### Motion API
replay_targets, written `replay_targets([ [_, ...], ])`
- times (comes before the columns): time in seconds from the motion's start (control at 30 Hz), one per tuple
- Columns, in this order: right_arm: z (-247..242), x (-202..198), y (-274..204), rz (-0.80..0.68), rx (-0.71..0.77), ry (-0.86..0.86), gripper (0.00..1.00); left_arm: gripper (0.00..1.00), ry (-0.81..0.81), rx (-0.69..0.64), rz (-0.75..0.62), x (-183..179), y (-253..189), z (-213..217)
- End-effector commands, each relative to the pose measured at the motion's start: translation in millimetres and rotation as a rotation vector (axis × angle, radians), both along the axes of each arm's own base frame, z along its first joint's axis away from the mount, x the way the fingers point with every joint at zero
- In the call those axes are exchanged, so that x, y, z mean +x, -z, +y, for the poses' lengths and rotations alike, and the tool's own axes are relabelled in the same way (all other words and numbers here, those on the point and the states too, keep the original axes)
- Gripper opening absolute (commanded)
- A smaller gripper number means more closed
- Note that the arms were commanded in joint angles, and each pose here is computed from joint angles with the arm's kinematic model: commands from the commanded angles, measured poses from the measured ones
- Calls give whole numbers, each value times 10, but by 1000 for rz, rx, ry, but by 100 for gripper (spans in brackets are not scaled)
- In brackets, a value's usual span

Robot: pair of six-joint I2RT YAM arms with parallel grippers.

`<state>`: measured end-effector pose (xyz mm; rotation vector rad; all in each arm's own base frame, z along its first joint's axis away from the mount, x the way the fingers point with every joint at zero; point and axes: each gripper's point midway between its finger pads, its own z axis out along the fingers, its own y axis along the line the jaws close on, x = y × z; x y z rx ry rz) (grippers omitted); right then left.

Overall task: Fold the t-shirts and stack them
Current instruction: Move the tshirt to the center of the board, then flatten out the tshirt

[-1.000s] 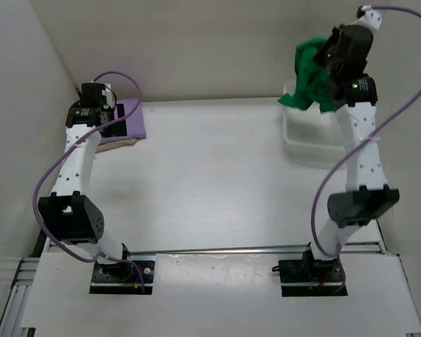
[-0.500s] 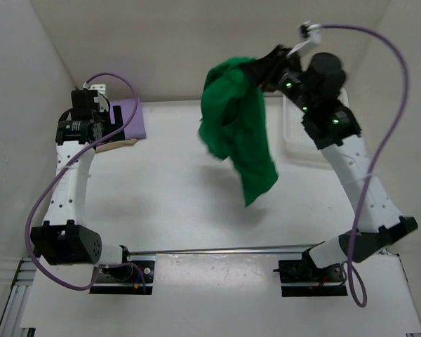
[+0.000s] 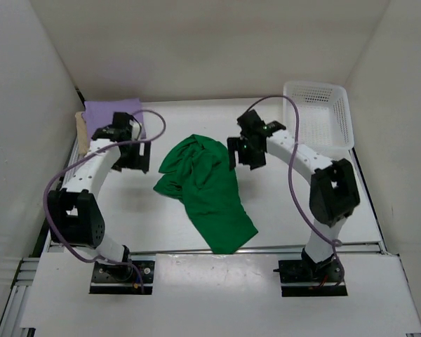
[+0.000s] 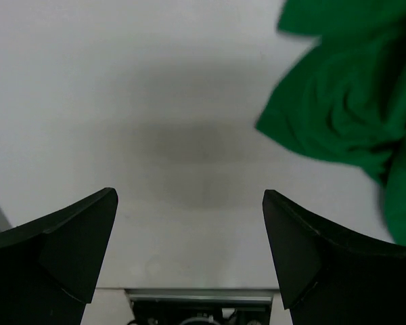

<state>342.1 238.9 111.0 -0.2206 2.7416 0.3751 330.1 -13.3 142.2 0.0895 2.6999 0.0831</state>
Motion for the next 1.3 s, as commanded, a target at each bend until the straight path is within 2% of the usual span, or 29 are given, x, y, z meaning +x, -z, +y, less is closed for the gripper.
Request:
replay_targets([
  [0.0,88,-327,-422,-208,17,-213,84,100,85,-5,63,-223,327,-259],
  [0.17,120,-1072,194,-107,-118,-499,85,100,182,6,114,-180,709,-580],
  [0.3,-60,-1313,621,8,-206,-501,85,100,195,-4,101,217,838,-737],
  [0.4,-125,-1358,821,58,-242,-479,85,100,216,-55,132,403,981,-897],
  [0.47,-122,-1361,907,77,-250,-472,85,100,242,-94,184,403,1167,-1032],
  [0.53,-73,-1369,915,90,-233,-480,69,98,266,-135,227,369,1234,-1152],
  [0.57,-18,-1430,908,112,-195,-504,61,89,290,-182,265,284,1284,-1266],
  [0.6,29,-1434,881,112,-173,-523,52,64,292,-195,292,260,1339,-1290],
  [0.63,47,-1456,877,118,-160,-537,35,51,294,-205,305,227,1336,-1302],
  [0.67,98,-1433,808,103,-138,-541,25,35,292,-210,344,147,1375,-1297],
  [0.7,77,-1407,807,103,-138,-530,14,14,292,-210,345,146,1376,-1297],
  [0.73,117,-1351,695,85,-95,-520,0,10,275,-222,342,152,1318,-1238],
  [0.87,191,-1064,128,6,120,-389,0,10,199,-268,280,226,906,-951],
  [0.9,141,-917,-206,-53,223,-337,0,10,174,-249,237,239,682,-823],
  [0.97,58,-715,-565,-127,342,-237,0,10,109,-222,145,375,339,-543],
  [1.0,-154,-538,-704,-165,375,-152,0,10,78,-174,101,414,190,-394],
  [1.07,-414,-416,-848,-213,385,-54,0,10,41,-122,-35,466,-277,-208],
  [1.1,-637,-369,-786,-187,358,19,0,10,19,-99,-71,452,-397,-119],
  [1.2,-894,-365,-666,-150,308,66,0,10,-14,-39,-207,422,-864,18],
  [1.27,-876,-381,-709,-145,332,48,0,10,-37,-7,-276,403,-1135,95],
])
